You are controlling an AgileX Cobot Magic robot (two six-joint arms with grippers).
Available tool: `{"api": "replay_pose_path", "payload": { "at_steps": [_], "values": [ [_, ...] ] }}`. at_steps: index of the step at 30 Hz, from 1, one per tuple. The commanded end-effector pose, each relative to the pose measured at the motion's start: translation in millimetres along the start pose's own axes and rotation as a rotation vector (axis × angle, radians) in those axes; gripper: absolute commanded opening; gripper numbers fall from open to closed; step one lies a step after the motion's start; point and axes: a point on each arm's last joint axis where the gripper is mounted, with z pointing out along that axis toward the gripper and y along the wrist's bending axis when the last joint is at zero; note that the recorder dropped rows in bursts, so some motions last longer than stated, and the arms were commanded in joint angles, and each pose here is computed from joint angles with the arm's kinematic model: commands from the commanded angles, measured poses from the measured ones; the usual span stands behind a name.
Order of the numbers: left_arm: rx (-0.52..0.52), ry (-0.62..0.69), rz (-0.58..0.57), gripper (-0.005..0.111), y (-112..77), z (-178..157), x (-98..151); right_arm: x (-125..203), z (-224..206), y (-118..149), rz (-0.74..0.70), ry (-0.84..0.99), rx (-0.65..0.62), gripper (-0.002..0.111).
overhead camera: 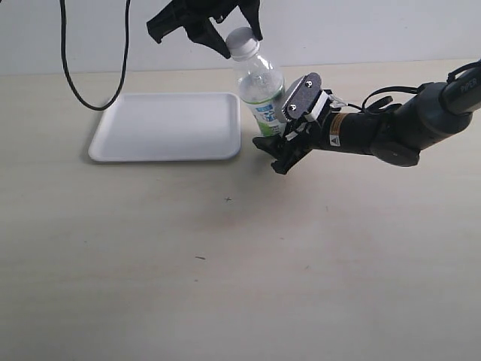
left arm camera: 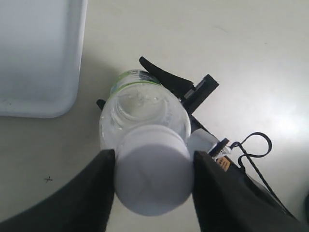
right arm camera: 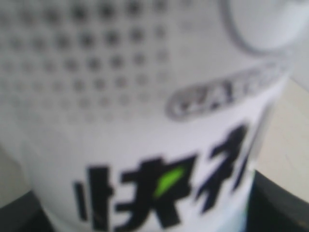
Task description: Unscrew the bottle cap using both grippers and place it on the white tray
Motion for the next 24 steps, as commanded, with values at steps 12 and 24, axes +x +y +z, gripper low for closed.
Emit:
{"api": "replay_pose_path", "payload": {
  "at_steps": [12,24],
  "values": [
    [0.032,0.008,0.101,0.076,-6.0,-5,4,-2,-1,-1,0.028,0.014,0.010,0.000],
    [-0.022,-0.076,0.519,0.077,-1.5,-9,-5,-2,-1,-1,0.028,0.014,0.010,0.000]
  ]
}}
